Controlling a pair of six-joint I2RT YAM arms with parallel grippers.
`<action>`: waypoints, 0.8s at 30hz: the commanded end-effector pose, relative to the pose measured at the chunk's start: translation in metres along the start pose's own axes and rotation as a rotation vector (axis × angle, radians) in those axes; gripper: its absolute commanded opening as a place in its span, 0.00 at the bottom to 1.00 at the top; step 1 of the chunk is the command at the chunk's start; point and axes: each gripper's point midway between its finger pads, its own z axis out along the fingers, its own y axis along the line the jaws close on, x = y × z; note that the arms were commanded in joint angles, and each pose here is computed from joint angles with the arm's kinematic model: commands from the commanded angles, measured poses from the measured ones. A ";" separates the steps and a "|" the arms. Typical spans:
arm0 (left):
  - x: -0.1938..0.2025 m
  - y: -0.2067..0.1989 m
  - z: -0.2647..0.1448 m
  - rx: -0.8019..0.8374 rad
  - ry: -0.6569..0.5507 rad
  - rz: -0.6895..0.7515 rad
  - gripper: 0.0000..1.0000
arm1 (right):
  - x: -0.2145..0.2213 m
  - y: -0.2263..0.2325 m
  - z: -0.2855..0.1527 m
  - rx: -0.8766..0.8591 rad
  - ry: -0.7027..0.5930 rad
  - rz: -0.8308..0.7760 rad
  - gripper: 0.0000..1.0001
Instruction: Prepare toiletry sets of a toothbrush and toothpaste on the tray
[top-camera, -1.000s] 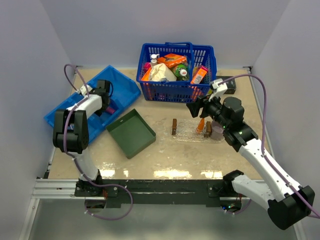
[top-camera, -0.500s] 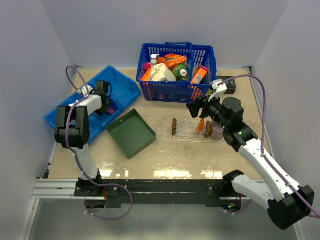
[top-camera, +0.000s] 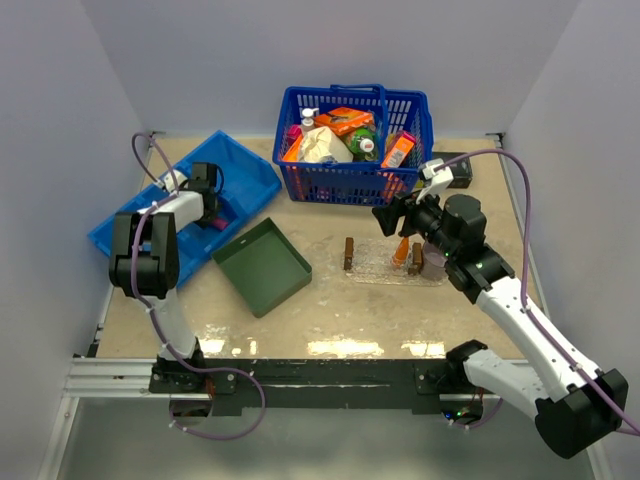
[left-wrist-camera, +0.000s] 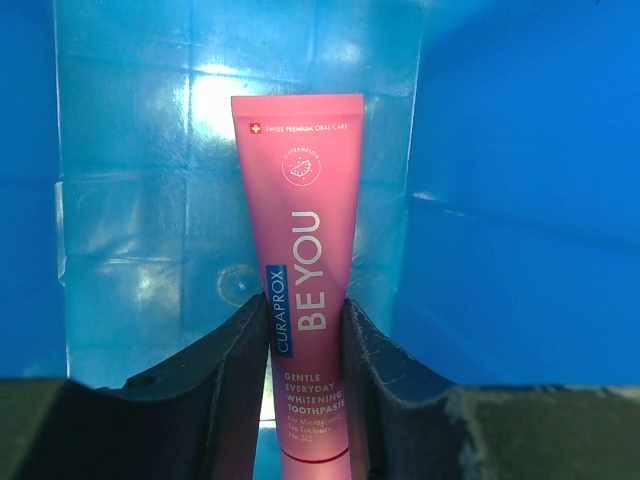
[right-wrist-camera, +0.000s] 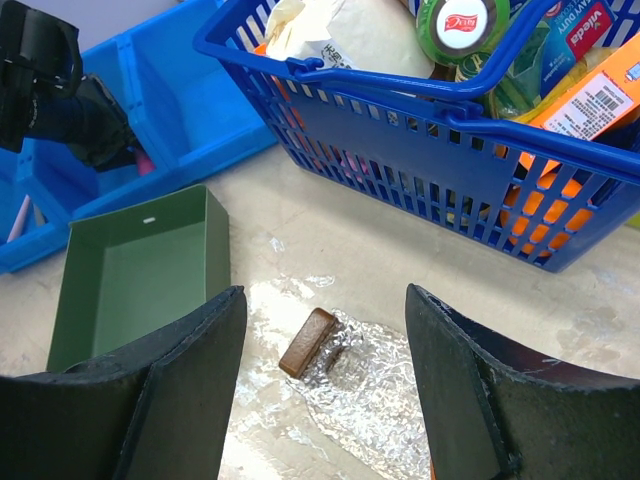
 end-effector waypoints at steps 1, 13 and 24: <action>-0.014 0.005 -0.008 0.002 -0.043 0.003 0.33 | -0.010 -0.001 0.001 0.005 -0.039 -0.018 0.68; -0.052 0.001 -0.041 0.051 -0.158 0.007 0.32 | -0.011 -0.003 0.002 0.016 -0.040 -0.017 0.68; -0.071 -0.010 -0.066 0.118 -0.218 0.109 0.32 | -0.016 -0.002 0.000 0.017 -0.043 -0.012 0.68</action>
